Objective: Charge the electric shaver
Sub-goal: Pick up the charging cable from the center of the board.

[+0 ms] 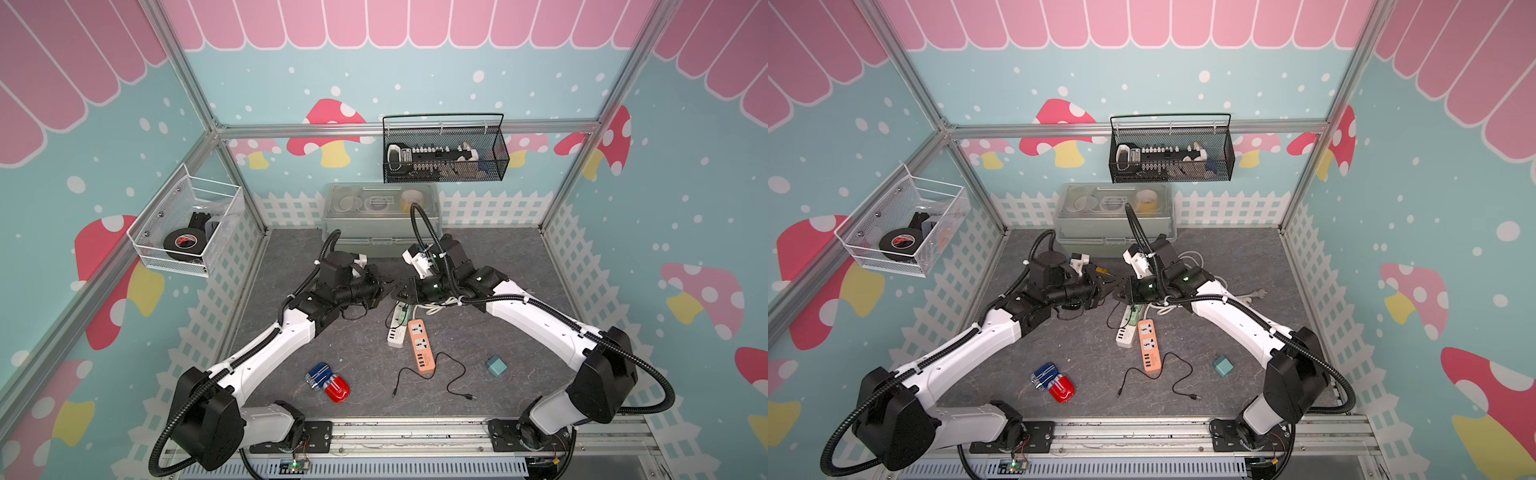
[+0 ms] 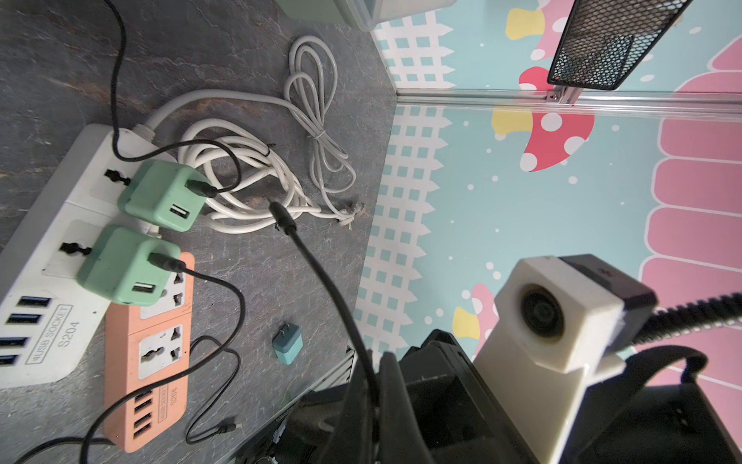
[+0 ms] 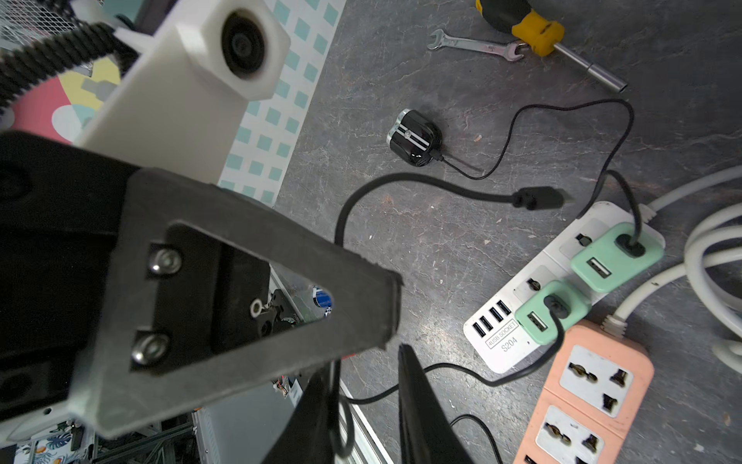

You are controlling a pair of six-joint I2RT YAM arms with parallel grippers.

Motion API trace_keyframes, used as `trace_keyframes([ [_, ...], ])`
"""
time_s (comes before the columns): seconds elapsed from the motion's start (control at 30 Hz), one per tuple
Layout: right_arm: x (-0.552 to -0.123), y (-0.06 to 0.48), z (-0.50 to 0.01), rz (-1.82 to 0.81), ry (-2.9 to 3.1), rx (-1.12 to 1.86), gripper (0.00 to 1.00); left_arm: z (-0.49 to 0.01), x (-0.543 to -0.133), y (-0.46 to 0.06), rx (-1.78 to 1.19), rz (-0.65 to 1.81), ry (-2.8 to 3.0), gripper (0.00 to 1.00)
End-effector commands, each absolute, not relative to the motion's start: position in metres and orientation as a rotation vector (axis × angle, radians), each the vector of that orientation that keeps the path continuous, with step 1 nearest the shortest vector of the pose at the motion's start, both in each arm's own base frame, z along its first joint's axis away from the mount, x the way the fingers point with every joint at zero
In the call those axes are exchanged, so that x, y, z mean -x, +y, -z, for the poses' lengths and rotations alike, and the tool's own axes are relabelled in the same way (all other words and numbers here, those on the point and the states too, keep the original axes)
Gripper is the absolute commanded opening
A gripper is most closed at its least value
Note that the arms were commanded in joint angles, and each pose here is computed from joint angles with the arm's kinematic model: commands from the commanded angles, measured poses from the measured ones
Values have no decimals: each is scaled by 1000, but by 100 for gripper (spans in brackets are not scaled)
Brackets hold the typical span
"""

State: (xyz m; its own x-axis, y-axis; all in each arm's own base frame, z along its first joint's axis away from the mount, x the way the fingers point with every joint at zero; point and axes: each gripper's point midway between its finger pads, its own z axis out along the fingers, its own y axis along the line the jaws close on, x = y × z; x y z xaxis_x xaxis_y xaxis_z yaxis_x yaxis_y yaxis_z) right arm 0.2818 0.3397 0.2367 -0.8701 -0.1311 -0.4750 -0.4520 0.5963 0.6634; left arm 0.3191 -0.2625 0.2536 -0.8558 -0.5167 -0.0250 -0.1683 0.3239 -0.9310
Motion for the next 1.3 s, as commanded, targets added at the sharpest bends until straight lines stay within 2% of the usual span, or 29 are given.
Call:
trace_keyframes([
  [0.0,-284,343,-243,-1164,2422,513,23,-267,-319,-267,589,1573,2266,0],
  [0.13,-289,345,-252,-1162,2399,505,16,-265,-318,-267,589,1571,2274,0],
  [0.23,-291,345,-262,-1155,2371,505,3,-264,-318,-267,587,1571,2279,0],
  [0.3,-288,344,-266,-1155,2372,530,0,-263,-318,-265,597,1565,2284,0],
  [0.33,-285,344,-266,-1158,2378,548,0,-262,-320,-263,609,1561,2284,9],
  [0.4,-275,343,-267,-1189,2381,606,0,-261,-324,-254,669,1542,2275,38],
  [0.5,-261,342,-271,-1239,2369,678,0,-259,-335,-239,785,1551,2226,62],
  [0.57,-254,341,-272,-1267,2361,713,0,-257,-340,-238,861,1600,2194,71],
  [0.67,-252,338,-270,-1264,2364,731,0,-251,-352,-232,1023,1706,2104,78],
  [0.87,-253,340,-272,-1289,2342,738,0,-213,-347,-233,1359,1825,2064,79],
  [1.0,-252,339,-271,-1284,2342,743,0,-219,-360,-238,1384,1924,1981,77],
  [1.27,-255,339,-269,-1266,2338,748,0,-211,-348,-243,1514,1970,1999,68],
])
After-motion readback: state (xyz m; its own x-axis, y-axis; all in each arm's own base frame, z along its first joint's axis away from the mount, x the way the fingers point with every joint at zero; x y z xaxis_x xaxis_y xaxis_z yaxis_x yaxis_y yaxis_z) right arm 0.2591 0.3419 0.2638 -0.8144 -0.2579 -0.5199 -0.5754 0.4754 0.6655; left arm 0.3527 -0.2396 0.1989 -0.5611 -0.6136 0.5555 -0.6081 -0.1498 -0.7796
